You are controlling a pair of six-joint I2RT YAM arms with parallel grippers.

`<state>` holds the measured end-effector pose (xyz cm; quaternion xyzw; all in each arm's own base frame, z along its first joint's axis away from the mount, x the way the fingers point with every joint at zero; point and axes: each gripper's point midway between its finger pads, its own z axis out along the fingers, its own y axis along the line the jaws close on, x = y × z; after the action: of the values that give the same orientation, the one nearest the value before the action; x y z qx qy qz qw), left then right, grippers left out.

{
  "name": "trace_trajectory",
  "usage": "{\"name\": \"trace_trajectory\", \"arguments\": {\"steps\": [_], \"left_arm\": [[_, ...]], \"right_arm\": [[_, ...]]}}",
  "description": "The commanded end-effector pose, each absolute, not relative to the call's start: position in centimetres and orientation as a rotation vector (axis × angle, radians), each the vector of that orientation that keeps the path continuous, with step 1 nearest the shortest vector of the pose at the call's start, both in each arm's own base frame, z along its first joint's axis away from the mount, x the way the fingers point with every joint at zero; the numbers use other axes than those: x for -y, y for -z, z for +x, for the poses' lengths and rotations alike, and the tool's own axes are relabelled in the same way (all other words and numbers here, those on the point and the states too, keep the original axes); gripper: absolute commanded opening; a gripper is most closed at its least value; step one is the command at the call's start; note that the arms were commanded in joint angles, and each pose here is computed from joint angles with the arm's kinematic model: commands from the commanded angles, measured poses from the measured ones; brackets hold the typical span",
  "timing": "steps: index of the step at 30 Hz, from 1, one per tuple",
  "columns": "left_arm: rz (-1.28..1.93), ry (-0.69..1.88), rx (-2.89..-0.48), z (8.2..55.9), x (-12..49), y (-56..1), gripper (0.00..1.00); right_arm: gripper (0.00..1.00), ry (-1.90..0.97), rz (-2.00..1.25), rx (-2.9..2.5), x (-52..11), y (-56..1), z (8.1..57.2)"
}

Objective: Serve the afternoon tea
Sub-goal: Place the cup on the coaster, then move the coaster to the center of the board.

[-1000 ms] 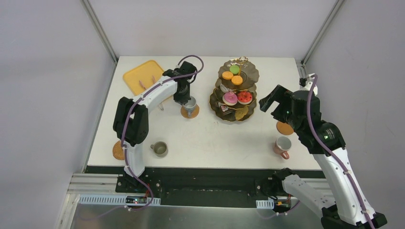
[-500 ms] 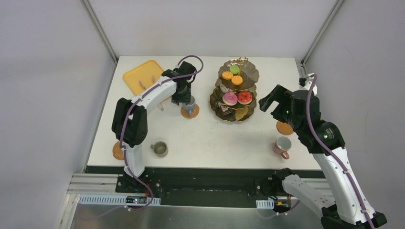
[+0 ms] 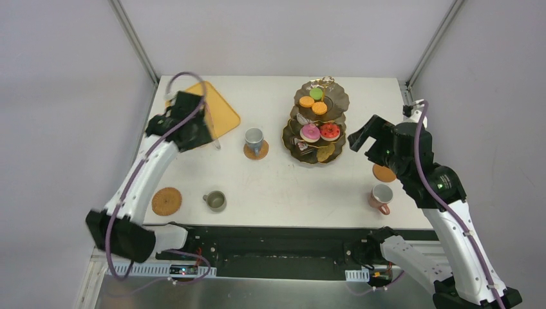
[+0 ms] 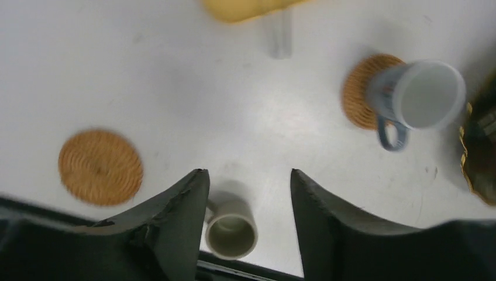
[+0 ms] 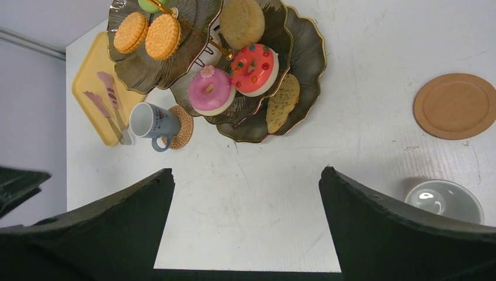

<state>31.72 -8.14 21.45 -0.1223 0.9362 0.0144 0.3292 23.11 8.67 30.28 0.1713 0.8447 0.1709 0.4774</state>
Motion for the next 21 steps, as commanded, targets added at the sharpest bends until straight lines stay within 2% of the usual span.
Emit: {"name": "trace_trajectory", "arguments": {"steps": [1,3,6,15,21], "left_arm": [[-0.902,-0.127,-2.372,24.4,-1.1,-18.5,0.40],[-1.107,-0.146,-2.293,22.1,-3.9,-17.3,0.19],[-1.320,-0.325,-2.209,19.0,-7.3,-15.0,0.02],[-1.666,-0.499,-2.172,16.0,-9.7,-7.7,0.00],[-1.620,-0.533,-2.131,17.1,-12.3,-6.2,0.00]], "right_arm": [[0.99,-0.487,0.398,-2.037,-9.7,-31.2,23.5],[0.99,-0.503,0.389,-2.048,-10.2,-31.1,23.5],[0.99,-0.519,0.377,-2.062,-10.6,-31.1,23.6],[0.99,-0.521,0.343,-2.083,-10.8,-31.7,23.4],[0.99,-0.499,0.348,-2.089,-10.1,-31.6,22.5]]}}
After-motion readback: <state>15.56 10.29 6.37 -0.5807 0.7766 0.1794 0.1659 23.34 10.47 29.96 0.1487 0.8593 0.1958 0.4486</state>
